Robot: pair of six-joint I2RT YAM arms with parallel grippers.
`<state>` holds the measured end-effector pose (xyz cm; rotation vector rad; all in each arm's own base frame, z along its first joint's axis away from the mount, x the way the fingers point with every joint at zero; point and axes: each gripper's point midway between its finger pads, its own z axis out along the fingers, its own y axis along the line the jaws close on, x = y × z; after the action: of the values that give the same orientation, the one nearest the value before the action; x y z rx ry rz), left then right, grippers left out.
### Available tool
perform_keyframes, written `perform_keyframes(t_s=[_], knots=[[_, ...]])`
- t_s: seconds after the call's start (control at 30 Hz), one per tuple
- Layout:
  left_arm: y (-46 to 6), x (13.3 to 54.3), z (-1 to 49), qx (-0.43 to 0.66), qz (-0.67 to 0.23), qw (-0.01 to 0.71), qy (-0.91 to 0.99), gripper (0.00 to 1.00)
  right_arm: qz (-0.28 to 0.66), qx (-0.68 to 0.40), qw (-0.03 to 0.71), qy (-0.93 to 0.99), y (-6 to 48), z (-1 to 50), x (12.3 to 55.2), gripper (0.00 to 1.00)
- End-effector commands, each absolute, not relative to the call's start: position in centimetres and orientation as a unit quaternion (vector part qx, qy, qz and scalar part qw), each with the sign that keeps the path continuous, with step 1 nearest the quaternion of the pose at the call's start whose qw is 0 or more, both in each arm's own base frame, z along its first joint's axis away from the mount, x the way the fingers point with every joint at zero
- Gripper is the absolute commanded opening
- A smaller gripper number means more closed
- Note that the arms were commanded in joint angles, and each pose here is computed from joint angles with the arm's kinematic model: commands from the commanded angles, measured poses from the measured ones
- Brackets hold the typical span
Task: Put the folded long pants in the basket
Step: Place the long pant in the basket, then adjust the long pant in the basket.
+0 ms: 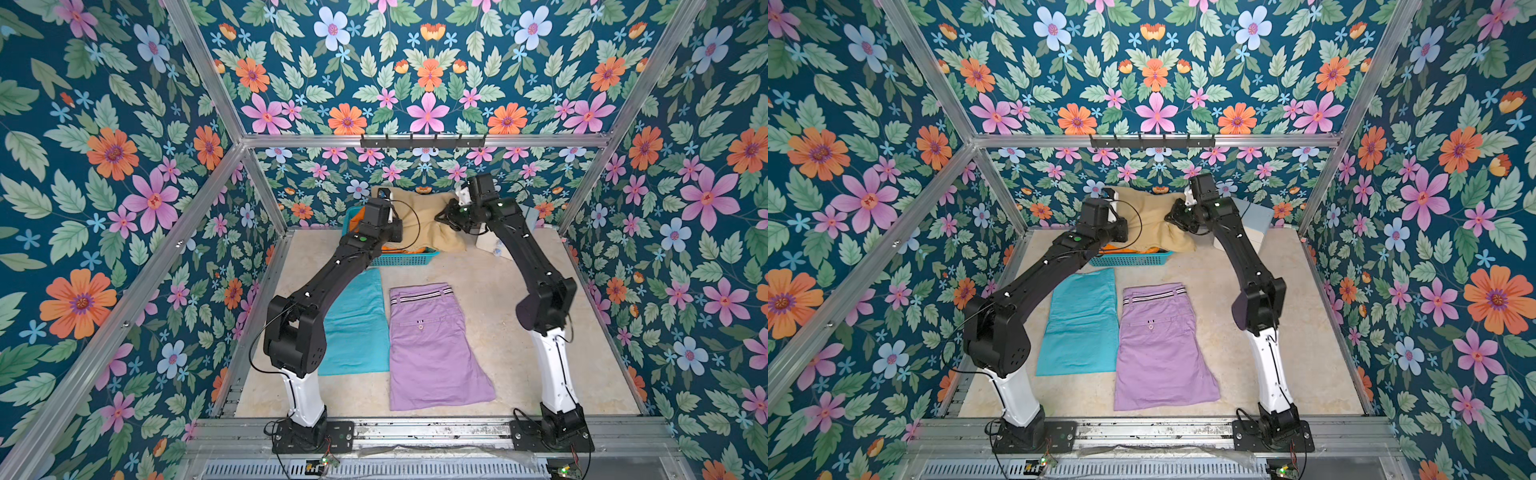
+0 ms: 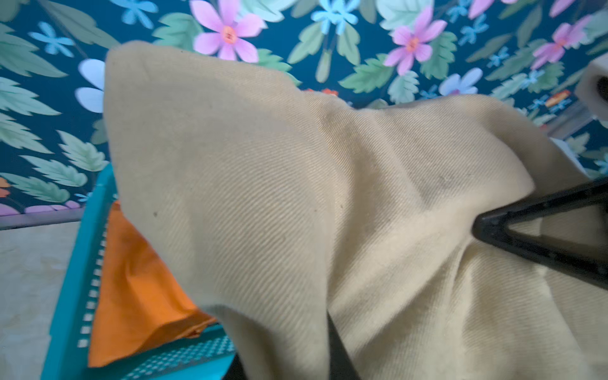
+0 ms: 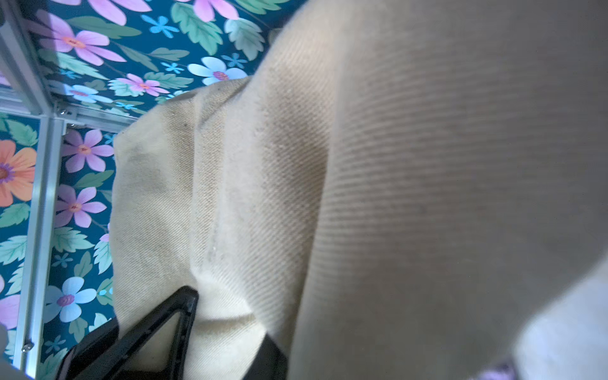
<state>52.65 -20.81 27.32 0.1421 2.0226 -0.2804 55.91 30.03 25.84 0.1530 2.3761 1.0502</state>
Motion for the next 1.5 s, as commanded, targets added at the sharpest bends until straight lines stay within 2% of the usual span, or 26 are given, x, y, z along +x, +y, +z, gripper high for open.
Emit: perform_keyframes(t_s=[0.0, 0.13, 0.47, 0.53, 0.63, 0.87, 0.93, 1.0, 1.13, 1.27, 1.4, 1.47], knots=[[-15.6, 54.8, 26.8, 0.018, -0.059, 0.536, 0.842, 0.00, 0.399, 0.107, 0.297, 0.861, 29.7, 23.8, 60.0, 0.00], [-11.8, 56.3, 24.6, -0.015, -0.048, 0.530, 0.847, 0.00, 0.446, 0.124, 0.304, 0.833, 31.4, 21.0, 62.5, 0.00], [-5.6, 58.7, 20.2, -0.071, -0.017, 0.526, 0.847, 0.00, 0.438, 0.137, 0.311, 0.832, 31.2, 17.3, 64.4, 0.00], [-5.3, 59.2, 19.4, -0.073, -0.022, 0.524, 0.848, 0.00, 0.429, 0.148, 0.312, 0.835, 30.4, 16.9, 64.6, 0.21], [-5.6, 59.8, 17.7, -0.068, -0.035, 0.506, 0.859, 0.00, 0.446, 0.161, 0.290, 0.831, 29.7, 16.3, 64.8, 0.25], [-5.0, 59.7, 16.4, -0.075, -0.033, 0.500, 0.862, 0.00, 0.459, 0.145, 0.271, 0.833, 28.6, 17.1, 63.9, 0.44], [-4.9, 59.7, 16.1, -0.075, -0.034, 0.495, 0.865, 0.00, 0.461, 0.144, 0.269, 0.834, 28.0, 17.3, 63.8, 0.43], [-5.2, 59.9, 15.9, -0.074, -0.042, 0.495, 0.865, 0.00, 0.462, 0.149, 0.263, 0.834, 27.7, 16.9, 63.8, 0.37], [-5.8, 60.3, 15.2, -0.068, -0.057, 0.489, 0.868, 0.00, 0.464, 0.145, 0.250, 0.837, 28.0, 16.2, 63.7, 0.34], [-6.0, 60.3, 14.9, -0.068, -0.064, 0.484, 0.870, 0.00, 0.481, 0.116, 0.252, 0.832, 30.0, 17.9, 62.7, 0.37], [-6.0, 60.3, 14.9, -0.068, -0.064, 0.483, 0.871, 0.00, 0.487, 0.108, 0.253, 0.829, 31.8, 18.7, 61.9, 0.47], [-6.1, 60.2, 15.1, -0.067, -0.066, 0.483, 0.870, 0.00, 0.491, 0.113, 0.242, 0.829, 32.7, 18.2, 61.6, 0.49]])
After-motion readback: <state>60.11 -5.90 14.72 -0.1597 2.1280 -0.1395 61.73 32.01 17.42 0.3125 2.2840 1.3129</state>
